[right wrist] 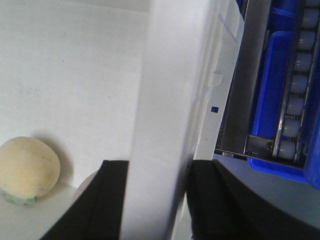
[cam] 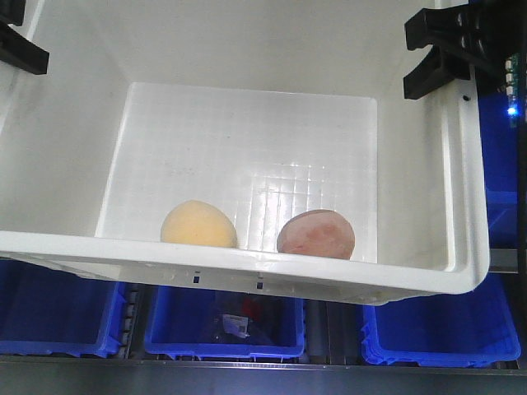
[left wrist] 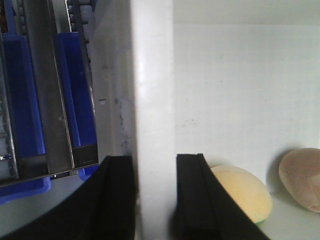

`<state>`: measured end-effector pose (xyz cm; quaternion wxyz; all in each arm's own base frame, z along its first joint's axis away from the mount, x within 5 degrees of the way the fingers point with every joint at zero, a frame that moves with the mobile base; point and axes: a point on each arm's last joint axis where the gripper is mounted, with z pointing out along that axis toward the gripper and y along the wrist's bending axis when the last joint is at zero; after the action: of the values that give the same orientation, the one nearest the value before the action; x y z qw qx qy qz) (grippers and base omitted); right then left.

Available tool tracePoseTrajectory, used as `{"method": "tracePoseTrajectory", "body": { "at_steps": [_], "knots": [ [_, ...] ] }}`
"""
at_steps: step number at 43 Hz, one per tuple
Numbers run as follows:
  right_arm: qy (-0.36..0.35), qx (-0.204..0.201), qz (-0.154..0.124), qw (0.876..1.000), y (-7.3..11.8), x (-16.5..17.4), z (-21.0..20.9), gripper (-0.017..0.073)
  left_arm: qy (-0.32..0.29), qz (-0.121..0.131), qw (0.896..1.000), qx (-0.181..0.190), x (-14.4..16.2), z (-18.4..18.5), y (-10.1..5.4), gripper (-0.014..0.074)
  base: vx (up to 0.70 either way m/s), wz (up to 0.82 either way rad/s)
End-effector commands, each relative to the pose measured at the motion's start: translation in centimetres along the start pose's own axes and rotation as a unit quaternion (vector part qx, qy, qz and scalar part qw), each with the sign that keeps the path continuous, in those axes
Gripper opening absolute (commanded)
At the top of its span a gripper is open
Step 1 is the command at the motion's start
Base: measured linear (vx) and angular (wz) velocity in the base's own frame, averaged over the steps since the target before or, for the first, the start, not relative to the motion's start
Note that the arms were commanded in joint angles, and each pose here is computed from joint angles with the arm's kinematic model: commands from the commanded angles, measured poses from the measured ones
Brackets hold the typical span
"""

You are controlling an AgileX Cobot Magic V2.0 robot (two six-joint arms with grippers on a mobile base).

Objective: Place moving items into box and shelve
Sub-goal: 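Keep both grippers clamped on the tote walls while approaching the shelf, then push the held tote forward onto the shelf rollers with both grippers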

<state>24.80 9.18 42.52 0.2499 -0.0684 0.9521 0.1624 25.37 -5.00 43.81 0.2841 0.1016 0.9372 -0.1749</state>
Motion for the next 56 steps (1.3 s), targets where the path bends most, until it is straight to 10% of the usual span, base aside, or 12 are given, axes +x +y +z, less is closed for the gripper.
{"method": "tracePoseTrajectory", "body": {
  "at_steps": [1, 56],
  "knots": [
    [-0.056, -0.071, -0.007, 0.996, 1.8, -0.6, -2.1, 0.0000, -0.076, 0.010, 0.995, 0.057, -0.7, -2.4, -2.1, 0.0002, 0.00, 0.00],
    [-0.130, -0.063, -0.023, 0.989, 1.2, -4.6, 2.6, 0.0000, -0.086, 0.036, 0.995, 0.039, -3.8, 3.1, 0.3, 0.0002, 0.00, 0.00]
  ]
}}
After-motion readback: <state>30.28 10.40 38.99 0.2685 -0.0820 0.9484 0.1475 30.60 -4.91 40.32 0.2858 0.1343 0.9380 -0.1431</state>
